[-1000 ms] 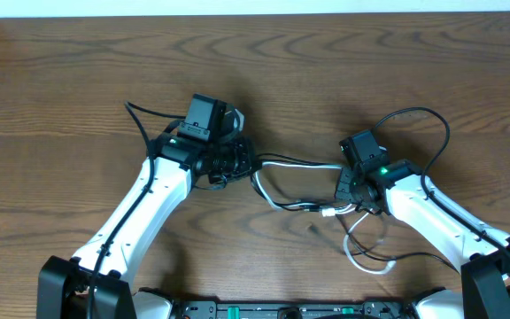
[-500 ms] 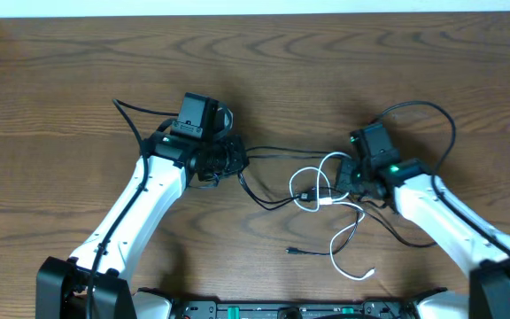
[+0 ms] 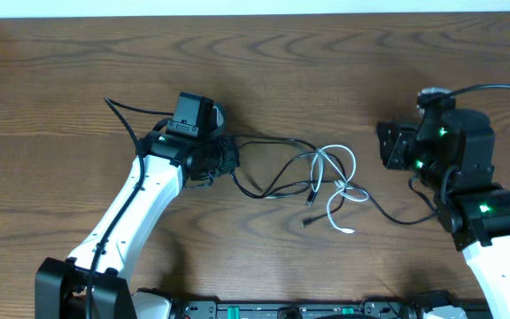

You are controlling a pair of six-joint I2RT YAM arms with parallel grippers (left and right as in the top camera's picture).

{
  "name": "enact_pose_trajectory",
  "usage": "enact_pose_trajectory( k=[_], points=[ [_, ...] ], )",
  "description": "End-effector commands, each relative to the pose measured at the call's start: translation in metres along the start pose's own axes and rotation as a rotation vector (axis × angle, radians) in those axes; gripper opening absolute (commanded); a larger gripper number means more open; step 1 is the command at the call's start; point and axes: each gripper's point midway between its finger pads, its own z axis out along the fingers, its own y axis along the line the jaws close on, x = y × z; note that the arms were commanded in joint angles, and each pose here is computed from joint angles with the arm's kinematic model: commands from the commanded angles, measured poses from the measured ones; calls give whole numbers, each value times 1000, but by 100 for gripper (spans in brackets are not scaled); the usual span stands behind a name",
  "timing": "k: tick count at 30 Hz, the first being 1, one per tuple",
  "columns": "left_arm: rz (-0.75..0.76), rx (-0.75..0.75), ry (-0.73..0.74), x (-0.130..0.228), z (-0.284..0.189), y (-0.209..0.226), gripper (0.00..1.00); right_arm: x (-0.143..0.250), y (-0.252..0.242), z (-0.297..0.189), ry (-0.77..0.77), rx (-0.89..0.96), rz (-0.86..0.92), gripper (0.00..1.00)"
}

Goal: Untangle cables

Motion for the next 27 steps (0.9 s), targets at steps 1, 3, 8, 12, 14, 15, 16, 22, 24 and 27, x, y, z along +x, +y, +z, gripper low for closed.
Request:
enact_pose_trajectory(
  k=[1,3,8,12,14,15,16,22,24,27],
  points=[
    [15,-18,-14,-2,-4,3,7,29,-26,12,113,112,2,35],
    [15,-18,-14,-2,-4,3,7,51,-21,20,202,68,11,35],
    [15,-19,-12,-1,-4,3,7,97,17,37,408,-182,-45,35],
    [15,-19,-12,-1,-4,3,7,122,32,53,510,-251,-81,35],
    [15,-19,-12,-1,-4,4,7,133,35,64,544,-248,-97,35],
    [15,-19,-12,-1,-4,4,7,137,35,68,558,-245,-101,35],
    [15,-19,-12,-1,-4,4,7,142,35,73,573,-240,-98,35],
    [19,-27,-14,-2,-3,5,7,167,34,97,648,-225,-84,24],
    [21,-39,-16,-2,-3,7,7,169,31,102,654,-208,-67,18],
    [12,-140,-36,-4,-4,26,7,171,19,111,649,-127,-38,7]
  ],
)
